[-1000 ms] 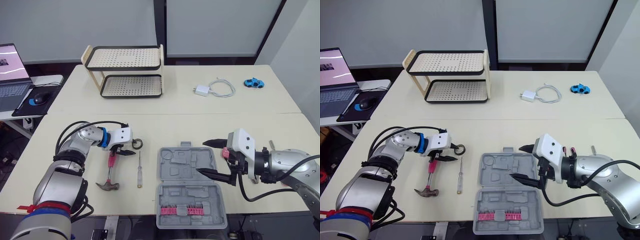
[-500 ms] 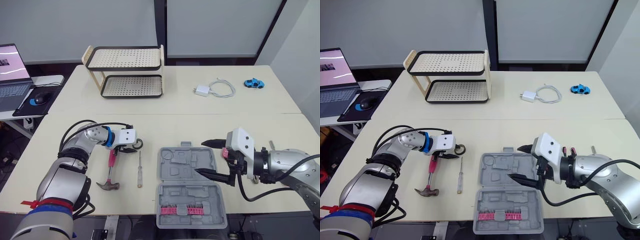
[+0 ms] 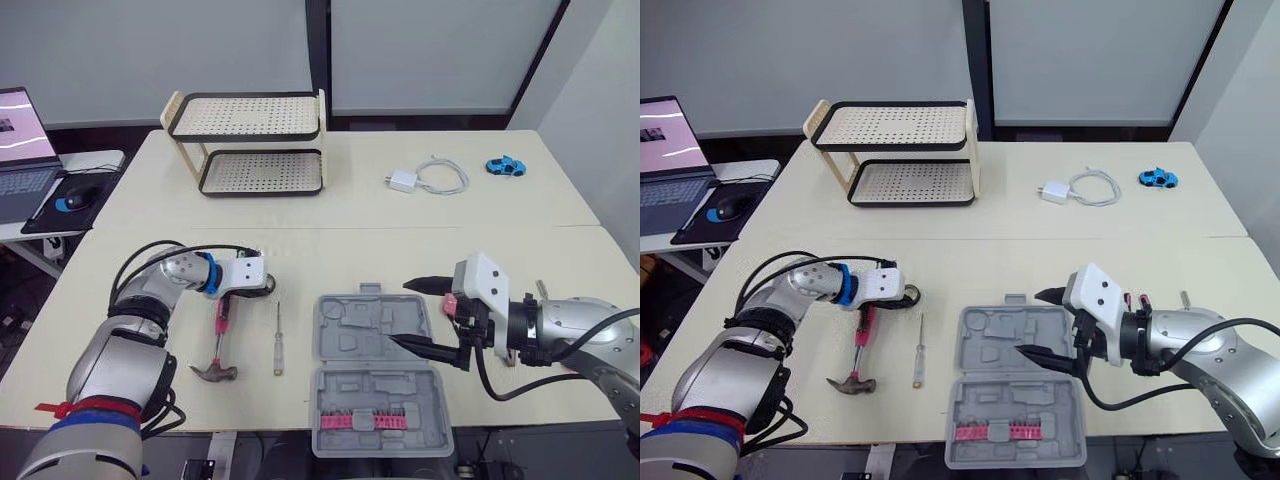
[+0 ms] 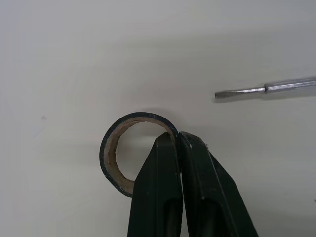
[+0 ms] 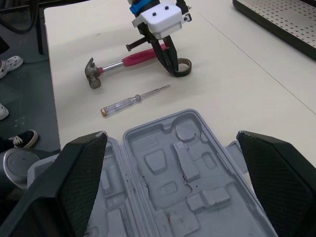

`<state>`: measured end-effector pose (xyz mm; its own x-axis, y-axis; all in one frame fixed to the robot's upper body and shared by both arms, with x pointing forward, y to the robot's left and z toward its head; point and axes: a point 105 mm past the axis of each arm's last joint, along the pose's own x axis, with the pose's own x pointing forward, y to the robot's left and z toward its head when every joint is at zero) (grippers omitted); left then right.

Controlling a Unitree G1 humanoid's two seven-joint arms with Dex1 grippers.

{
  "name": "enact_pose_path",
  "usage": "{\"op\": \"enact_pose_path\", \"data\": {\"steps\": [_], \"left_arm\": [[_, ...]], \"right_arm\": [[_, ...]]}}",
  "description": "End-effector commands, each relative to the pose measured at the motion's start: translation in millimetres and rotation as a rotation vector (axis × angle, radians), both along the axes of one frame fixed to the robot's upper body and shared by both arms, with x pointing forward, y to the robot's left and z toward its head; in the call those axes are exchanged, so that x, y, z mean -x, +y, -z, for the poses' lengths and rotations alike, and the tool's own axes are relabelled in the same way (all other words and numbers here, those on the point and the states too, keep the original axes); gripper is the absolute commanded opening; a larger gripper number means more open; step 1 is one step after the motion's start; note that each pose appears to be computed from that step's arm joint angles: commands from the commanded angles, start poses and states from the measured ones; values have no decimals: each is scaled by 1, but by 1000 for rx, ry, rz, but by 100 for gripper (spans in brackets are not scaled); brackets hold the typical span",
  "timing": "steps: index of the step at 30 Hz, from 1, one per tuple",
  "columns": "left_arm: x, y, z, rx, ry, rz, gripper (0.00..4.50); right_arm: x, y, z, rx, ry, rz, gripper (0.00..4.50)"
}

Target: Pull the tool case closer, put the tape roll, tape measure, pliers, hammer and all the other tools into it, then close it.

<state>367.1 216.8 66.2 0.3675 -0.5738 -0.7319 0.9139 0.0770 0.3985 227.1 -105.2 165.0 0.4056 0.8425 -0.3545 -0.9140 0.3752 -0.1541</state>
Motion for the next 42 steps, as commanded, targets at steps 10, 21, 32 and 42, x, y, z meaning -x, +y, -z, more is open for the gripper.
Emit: {"op": "enact_pose_path", "data": {"steps": [10, 21, 32, 42], "left_arm": [[37, -53, -65, 338, 148, 34, 2], [62, -115, -48, 408, 248, -110, 2], [64, -137, -26, 405, 358, -111, 2], [53, -141, -10, 396, 354, -104, 2]], "right_arm": [[12, -2, 2, 45, -25, 26, 450], [9, 6, 15, 57, 12, 91, 450], [5, 14, 26, 57, 32, 128, 450], [7, 13, 33, 56, 38, 154, 450]]}}
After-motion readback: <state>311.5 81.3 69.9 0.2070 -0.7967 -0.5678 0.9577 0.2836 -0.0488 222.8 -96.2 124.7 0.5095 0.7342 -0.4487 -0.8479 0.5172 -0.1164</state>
